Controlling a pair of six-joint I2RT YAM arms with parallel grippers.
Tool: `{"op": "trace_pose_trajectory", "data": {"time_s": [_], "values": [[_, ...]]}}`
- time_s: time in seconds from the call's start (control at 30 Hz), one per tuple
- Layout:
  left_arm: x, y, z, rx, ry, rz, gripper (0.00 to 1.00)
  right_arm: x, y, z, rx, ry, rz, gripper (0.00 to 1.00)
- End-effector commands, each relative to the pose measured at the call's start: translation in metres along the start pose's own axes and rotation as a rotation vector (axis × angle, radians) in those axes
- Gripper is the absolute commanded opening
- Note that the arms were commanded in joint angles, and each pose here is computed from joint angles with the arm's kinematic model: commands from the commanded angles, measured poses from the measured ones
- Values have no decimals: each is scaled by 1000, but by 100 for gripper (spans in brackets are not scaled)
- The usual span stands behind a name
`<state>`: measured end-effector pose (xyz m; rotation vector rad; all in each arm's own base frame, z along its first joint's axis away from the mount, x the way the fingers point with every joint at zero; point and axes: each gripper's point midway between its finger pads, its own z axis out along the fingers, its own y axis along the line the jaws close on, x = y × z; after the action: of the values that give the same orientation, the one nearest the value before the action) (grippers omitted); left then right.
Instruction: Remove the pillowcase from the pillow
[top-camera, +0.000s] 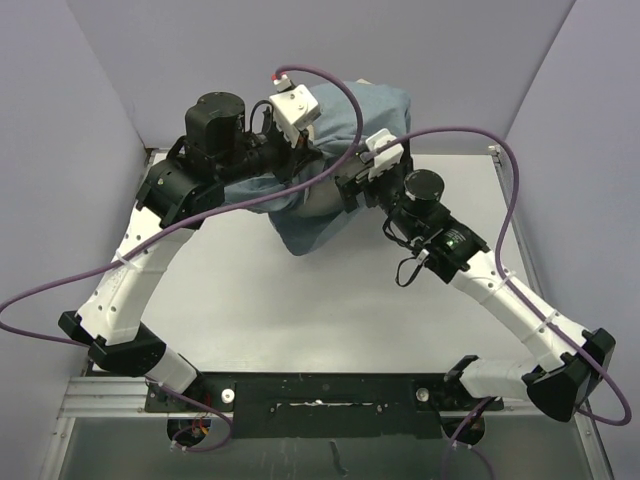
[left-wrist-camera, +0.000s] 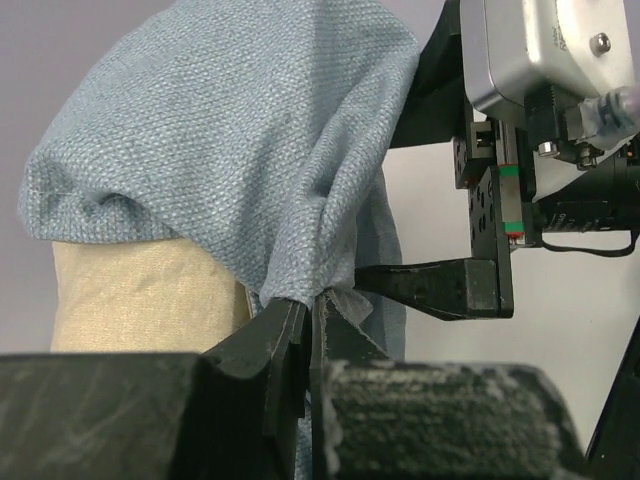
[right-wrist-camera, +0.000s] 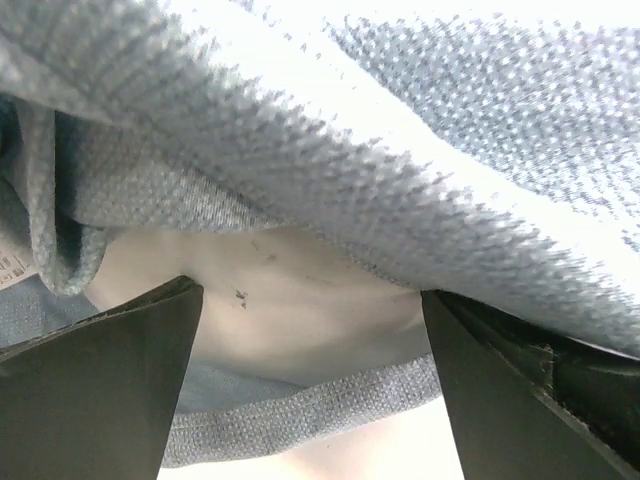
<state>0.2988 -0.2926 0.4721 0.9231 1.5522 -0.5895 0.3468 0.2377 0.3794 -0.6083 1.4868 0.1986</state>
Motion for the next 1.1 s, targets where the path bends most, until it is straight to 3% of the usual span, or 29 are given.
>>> {"op": "trace_pose_trajectory", "data": {"time_s": [0.0, 0.17, 0.37, 0.67, 1.07], "values": [[-40, -2, -25, -11, -123, 47, 0, -54, 9, 8, -65, -220, -31, 98], [-46, -3, -31, -12, -134, 50, 0, -45, 61, 29, -247, -226, -139, 98], [-53, 2, -37, -42, -146, 60, 0, -39, 87, 31, -334, -248, -303, 100], [-66, 29, -44, -203, -172, 54, 0, -37, 79, -2, -274, -352, -357, 99], [-71, -3, -50, -50, -150, -112, 0, -79, 69, -2, -215, -441, -546, 98]]}}
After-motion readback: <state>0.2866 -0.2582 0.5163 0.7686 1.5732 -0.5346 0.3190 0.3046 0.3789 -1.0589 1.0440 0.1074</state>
